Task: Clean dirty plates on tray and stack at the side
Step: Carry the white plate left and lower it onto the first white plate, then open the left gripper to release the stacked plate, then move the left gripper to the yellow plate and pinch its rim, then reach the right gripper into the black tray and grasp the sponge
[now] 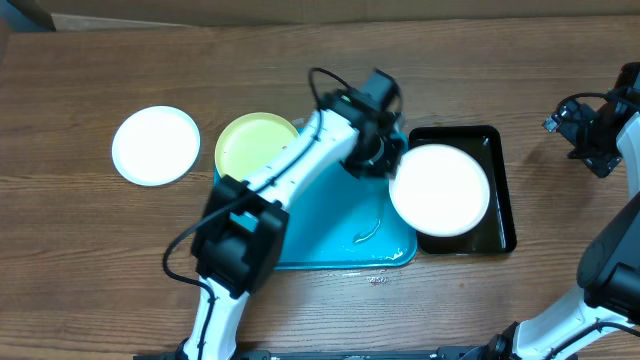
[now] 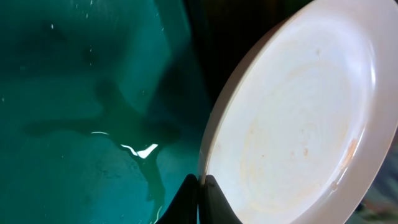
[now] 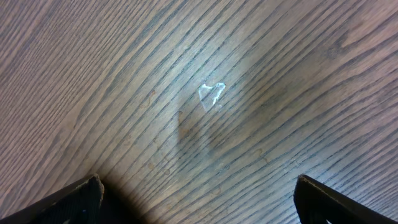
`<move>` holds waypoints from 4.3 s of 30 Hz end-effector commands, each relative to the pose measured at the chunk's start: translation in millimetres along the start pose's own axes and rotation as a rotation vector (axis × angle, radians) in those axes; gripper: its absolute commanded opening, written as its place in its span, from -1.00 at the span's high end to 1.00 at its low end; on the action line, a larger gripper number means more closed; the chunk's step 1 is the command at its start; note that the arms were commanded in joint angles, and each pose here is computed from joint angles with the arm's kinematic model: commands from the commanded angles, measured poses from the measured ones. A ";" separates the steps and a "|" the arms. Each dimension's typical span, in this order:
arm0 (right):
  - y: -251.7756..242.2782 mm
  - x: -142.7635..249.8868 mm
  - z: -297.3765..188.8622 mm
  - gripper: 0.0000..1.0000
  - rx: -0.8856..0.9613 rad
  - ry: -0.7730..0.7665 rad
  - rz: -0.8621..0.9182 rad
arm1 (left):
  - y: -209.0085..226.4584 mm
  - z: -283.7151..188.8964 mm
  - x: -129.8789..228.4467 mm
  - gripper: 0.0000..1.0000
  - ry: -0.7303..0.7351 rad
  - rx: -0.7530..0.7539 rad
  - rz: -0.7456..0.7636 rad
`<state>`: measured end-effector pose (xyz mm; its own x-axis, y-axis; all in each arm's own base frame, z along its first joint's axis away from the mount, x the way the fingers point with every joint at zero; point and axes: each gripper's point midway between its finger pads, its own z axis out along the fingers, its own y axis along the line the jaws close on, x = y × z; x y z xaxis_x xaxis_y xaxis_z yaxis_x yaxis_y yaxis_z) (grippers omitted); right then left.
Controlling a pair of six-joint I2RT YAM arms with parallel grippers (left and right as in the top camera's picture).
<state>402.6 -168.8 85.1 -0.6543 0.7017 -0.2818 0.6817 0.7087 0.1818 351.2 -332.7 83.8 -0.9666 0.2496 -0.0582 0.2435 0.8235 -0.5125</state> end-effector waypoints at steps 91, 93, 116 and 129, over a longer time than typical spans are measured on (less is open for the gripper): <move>75.0 69.6 -34.1 -0.28 -0.427 0.294 -0.145 | 68.3 -154.1 24.8 -0.21 -0.148 -0.375 -0.092; 74.5 85.2 -34.5 -0.27 -0.371 0.334 -0.170 | 59.2 -147.1 24.4 -0.25 -0.149 -0.379 -0.068; 95.5 190.2 3.8 -0.18 0.183 0.223 -0.634 | 53.1 -142.1 18.1 -1.00 -0.195 -0.418 -0.085; 89.1 194.0 26.6 -0.12 0.176 0.181 -0.634 | 53.0 -142.0 18.2 -1.00 -0.195 -0.418 -0.086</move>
<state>346.7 32.7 17.3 -0.9831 0.1600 -0.0889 0.1700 0.9782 -0.1191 354.6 -214.1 170.3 -0.9751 0.1179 -0.1880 0.1459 0.9790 -0.1426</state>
